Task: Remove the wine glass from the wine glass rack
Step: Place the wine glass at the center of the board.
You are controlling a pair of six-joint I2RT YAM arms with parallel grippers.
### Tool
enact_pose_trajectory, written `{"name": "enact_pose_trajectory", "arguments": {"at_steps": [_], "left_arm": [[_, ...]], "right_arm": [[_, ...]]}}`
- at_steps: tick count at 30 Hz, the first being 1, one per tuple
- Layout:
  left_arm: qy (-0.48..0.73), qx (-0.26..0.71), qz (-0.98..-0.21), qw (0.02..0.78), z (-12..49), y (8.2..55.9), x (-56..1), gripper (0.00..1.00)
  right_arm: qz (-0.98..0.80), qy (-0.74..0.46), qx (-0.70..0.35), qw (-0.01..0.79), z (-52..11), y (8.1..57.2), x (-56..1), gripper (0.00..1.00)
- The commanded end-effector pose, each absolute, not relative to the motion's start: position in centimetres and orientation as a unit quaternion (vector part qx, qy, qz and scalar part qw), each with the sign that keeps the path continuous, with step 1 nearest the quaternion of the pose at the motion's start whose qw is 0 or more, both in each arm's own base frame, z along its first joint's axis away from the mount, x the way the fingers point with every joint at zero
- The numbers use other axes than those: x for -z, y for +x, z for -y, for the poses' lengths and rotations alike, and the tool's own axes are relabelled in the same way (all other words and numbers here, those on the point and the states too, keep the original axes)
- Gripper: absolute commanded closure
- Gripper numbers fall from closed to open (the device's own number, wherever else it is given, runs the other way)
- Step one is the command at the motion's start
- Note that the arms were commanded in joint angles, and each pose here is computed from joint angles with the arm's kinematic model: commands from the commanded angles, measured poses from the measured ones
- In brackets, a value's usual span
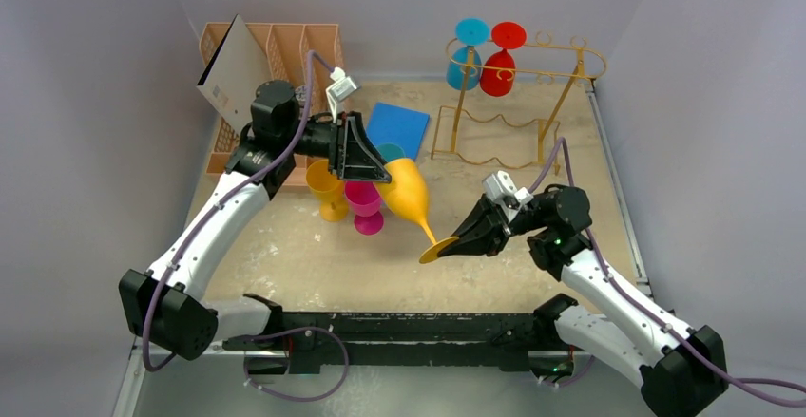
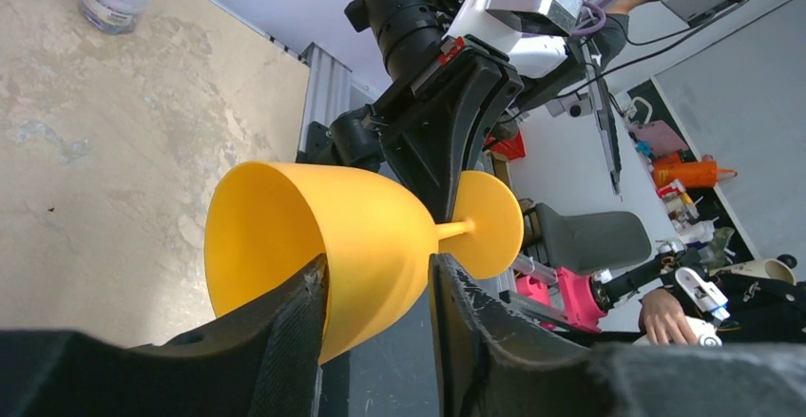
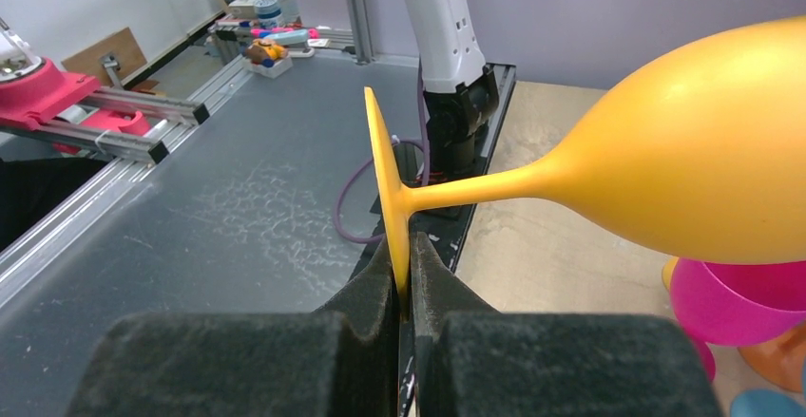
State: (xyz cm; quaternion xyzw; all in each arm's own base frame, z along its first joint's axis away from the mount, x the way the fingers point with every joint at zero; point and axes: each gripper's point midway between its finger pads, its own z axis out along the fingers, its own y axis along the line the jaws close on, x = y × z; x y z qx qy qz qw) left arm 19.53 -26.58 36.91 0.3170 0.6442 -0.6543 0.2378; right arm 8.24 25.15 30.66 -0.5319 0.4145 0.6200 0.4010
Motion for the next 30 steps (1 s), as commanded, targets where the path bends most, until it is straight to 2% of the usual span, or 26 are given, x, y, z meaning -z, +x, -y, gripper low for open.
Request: {"name": "enact_pose_trajectory", "arguments": {"at_steps": [1,6,9,13,24,30], "left_arm": [[0.344,0.662,-0.624,0.233,26.5,18.5,-37.2,0.63],[0.36,0.664,-0.614,0.23,26.6,17.5,-37.3,0.75],[0.36,0.661,-0.615,0.232,26.5,17.4,-37.3,0.88],[0.373,0.659,-0.607,0.241,26.4,16.9,-37.4,1.0],[0.381,0.643,-0.606,0.271,26.2,16.7,-38.1,1.0],[0.383,0.63,-0.606,0.298,26.0,16.6,-38.4,1.0]], "right_arm": [[-0.384,-0.541,-0.606,0.439,-25.4,8.6,-32.6,1.0],[-0.394,-0.532,-0.607,0.439,-25.7,9.2,-32.3,1.0],[-0.4,-0.527,-0.608,0.438,-25.9,9.6,-32.0,1.0],[-0.406,-0.525,-0.61,0.433,-26.1,9.9,-31.6,1.0],[-0.411,-0.519,-0.604,0.444,-26.0,10.1,-31.8,0.84],[-0.413,-0.512,-0.594,0.464,-26.1,10.5,-32.2,0.65]]}}
